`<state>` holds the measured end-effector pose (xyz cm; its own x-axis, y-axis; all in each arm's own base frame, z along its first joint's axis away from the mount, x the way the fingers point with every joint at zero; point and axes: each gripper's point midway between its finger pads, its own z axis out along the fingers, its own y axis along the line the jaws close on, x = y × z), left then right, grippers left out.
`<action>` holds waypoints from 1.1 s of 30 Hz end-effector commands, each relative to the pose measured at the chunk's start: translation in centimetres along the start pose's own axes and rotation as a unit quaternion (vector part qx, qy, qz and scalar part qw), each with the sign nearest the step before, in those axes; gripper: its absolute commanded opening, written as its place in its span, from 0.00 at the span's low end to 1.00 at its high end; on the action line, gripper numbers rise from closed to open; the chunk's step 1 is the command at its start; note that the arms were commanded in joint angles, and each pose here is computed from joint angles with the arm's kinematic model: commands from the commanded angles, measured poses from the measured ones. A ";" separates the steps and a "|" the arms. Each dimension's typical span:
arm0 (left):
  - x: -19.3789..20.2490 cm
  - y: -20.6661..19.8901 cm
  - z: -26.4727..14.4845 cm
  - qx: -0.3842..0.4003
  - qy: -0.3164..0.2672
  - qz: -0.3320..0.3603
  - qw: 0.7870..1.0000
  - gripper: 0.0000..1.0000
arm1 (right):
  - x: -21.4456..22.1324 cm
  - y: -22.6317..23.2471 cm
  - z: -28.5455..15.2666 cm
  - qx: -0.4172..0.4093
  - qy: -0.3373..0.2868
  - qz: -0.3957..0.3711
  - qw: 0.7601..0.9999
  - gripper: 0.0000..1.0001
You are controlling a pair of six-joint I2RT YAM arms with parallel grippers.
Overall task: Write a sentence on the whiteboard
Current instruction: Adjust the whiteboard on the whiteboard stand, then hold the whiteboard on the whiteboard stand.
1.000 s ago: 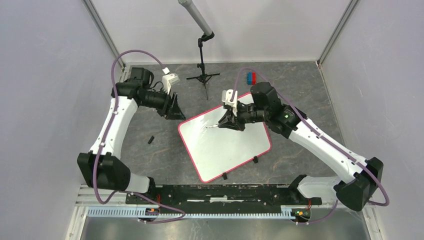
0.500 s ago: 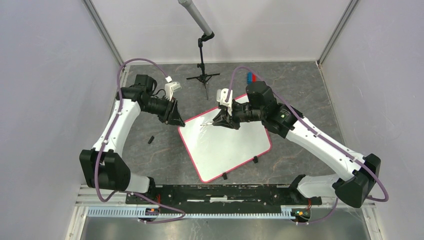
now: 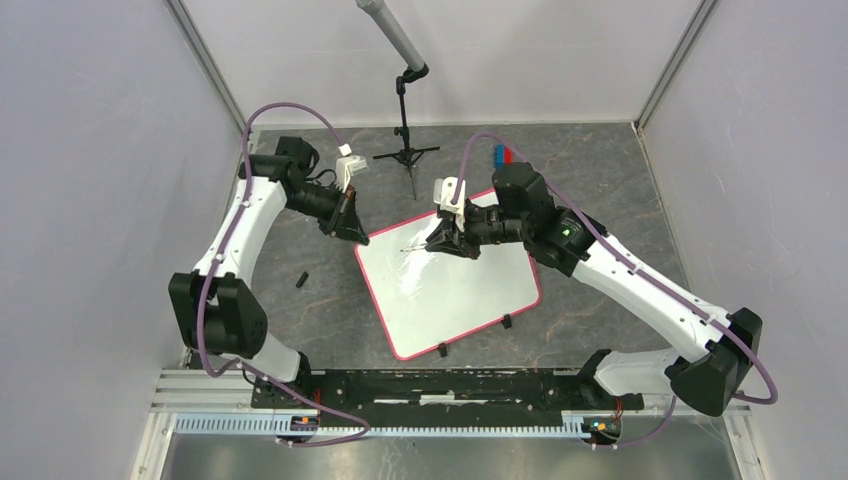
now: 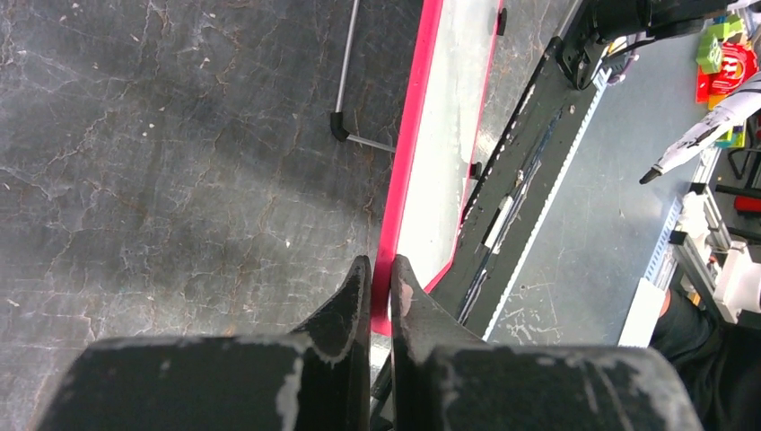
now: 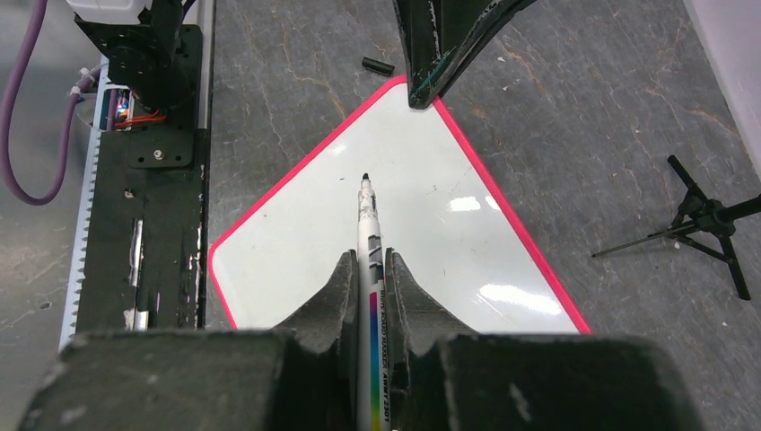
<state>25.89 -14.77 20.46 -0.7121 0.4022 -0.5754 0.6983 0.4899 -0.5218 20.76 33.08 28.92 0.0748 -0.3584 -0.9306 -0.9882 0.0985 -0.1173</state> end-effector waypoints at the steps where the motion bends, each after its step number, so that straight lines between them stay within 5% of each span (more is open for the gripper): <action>1: -1.0 1.5 -1.1 -0.030 0.011 0.072 0.997 0.02 | -0.9 0.2 0.0 -0.006 -0.015 -0.011 1.000 0.00; 5: -1.2 2.0 -1.2 -0.038 0.019 0.069 0.997 0.06 | -1.1 0.2 0.3 -0.006 -0.016 -0.011 1.000 0.00; 10: -1.7 -0.1 -2.0 -0.001 -0.033 0.029 0.999 0.53 | -1.4 -0.6 1.3 0.011 -0.012 -0.019 1.000 0.00; 12: -1.9 0.0 -2.7 -0.003 -0.071 0.010 0.997 0.59 | -1.7 -0.8 1.7 0.018 -0.011 -0.022 1.000 0.00; 23: -0.3 0.1 -1.9 0.023 -0.107 -0.037 0.993 0.60 | -2.4 0.2 5.2 0.028 0.000 -0.041 0.999 0.00; 33: -0.3 -0.2 -1.5 0.044 -0.111 -0.038 0.992 0.47 | -0.1 1.4 7.5 0.030 0.048 -0.056 0.997 0.00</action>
<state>25.74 -13.12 20.89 -0.7440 0.2092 -0.6346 0.6435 0.4802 -0.5961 19.54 39.48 24.77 0.1241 -0.4709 -0.8734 -0.9808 0.0752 -0.1799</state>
